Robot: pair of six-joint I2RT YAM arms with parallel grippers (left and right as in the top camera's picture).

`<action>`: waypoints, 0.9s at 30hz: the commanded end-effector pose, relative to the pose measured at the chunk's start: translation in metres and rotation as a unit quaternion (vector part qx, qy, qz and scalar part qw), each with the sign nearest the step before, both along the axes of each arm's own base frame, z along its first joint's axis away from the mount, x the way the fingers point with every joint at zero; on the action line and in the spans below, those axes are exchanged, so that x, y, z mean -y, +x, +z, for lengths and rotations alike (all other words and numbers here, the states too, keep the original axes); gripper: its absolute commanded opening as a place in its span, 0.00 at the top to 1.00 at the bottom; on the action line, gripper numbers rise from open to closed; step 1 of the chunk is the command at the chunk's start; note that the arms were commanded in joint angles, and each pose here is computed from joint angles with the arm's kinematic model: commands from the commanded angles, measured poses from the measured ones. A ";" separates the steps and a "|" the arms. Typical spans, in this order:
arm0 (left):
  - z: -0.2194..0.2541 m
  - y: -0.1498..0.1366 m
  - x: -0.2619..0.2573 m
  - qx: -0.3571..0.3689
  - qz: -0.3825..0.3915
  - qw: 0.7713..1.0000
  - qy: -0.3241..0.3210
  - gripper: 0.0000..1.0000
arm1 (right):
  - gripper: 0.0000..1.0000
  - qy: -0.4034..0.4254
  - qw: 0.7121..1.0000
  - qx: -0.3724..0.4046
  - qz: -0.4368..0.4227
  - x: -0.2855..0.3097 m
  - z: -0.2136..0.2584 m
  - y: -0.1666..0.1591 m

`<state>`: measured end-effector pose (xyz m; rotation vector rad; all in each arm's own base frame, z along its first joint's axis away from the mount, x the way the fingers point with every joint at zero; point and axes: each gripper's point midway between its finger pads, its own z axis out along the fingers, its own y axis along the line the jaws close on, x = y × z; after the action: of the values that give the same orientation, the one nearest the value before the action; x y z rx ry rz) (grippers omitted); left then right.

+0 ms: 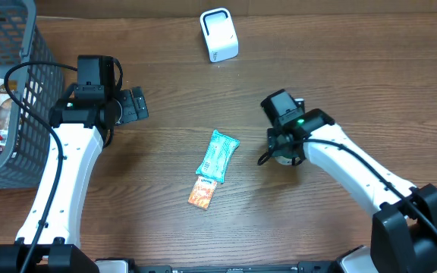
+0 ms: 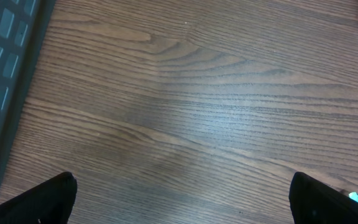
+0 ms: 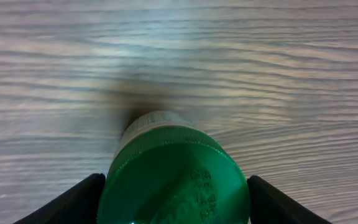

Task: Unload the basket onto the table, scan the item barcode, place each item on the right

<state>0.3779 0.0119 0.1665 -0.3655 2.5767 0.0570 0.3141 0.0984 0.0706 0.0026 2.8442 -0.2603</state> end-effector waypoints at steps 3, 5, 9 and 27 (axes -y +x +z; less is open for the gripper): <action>0.010 0.003 -0.003 0.012 -0.001 1.000 0.010 0.00 | 0.27 -0.017 1.000 0.003 -0.012 0.026 0.001 0.009; 0.010 0.003 -0.003 0.012 -0.001 1.000 0.009 0.00 | 0.27 -0.018 1.000 0.001 -0.014 0.031 0.001 0.011; 0.010 0.003 -0.003 0.012 -0.001 1.000 0.010 0.00 | 0.16 -0.017 0.999 0.003 -0.027 0.041 0.002 0.014; 0.010 0.003 -0.003 0.012 -0.001 1.000 0.009 0.00 | 0.40 0.313 0.948 -0.035 0.046 -0.082 0.104 0.021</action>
<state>0.3778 0.0119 0.1663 -0.3655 2.5771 0.0571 0.3535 0.1400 0.1633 0.0230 2.8255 0.3359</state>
